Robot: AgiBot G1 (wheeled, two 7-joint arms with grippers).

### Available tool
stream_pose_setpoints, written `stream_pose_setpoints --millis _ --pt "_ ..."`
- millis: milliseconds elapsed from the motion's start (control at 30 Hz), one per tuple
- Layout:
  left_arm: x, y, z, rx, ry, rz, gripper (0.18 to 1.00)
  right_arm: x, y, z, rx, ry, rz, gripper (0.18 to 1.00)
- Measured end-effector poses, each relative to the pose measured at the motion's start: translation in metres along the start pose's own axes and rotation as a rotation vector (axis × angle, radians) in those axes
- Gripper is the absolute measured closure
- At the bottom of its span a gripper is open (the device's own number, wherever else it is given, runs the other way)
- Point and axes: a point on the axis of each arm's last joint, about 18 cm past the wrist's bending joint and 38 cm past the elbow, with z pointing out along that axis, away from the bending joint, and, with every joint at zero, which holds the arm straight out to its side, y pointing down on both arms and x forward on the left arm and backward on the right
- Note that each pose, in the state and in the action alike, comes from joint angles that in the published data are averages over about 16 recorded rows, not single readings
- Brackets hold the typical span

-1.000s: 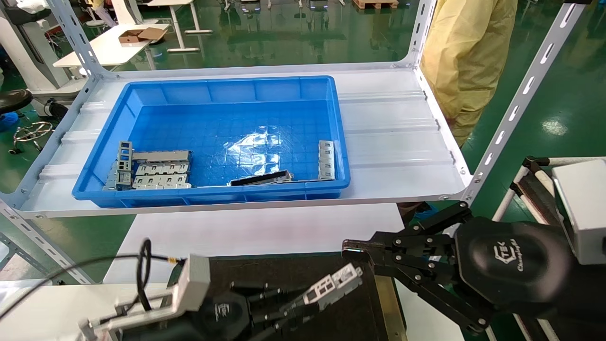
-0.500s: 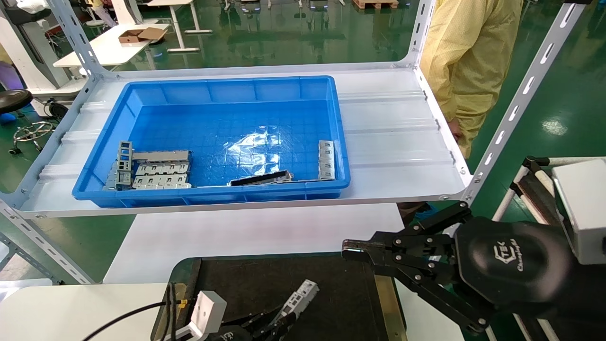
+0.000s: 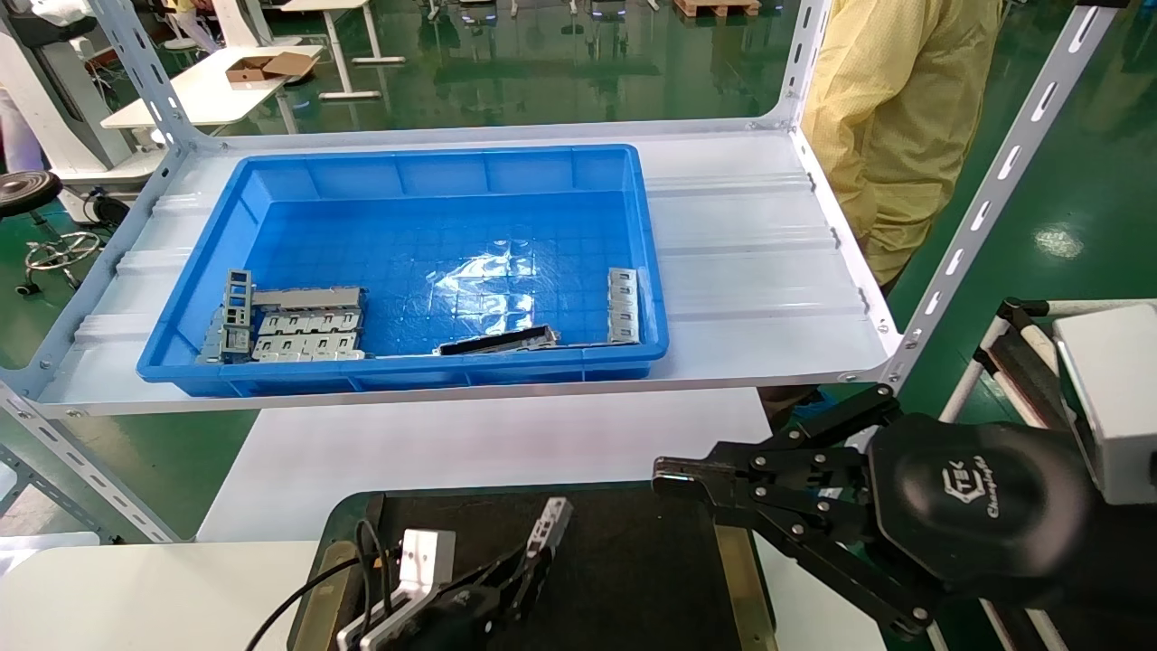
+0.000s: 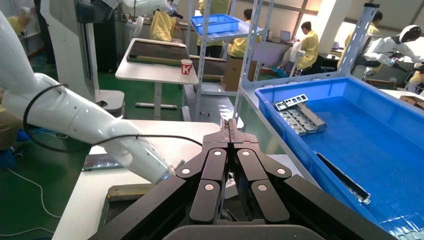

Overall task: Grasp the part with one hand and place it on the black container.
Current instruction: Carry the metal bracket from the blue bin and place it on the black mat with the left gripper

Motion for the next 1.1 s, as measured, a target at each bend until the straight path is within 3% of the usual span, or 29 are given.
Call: stream_pose_setpoints --millis 567,1100 --pt "0.01 0.004 0.041 0.072 -0.134 -0.18 0.862 0.0 0.0 0.0 0.0 0.0 0.0 0.988" --pt "0.014 0.018 0.047 0.065 -0.186 -0.223 0.862 0.0 0.0 0.0 0.0 0.0 0.0 0.988"
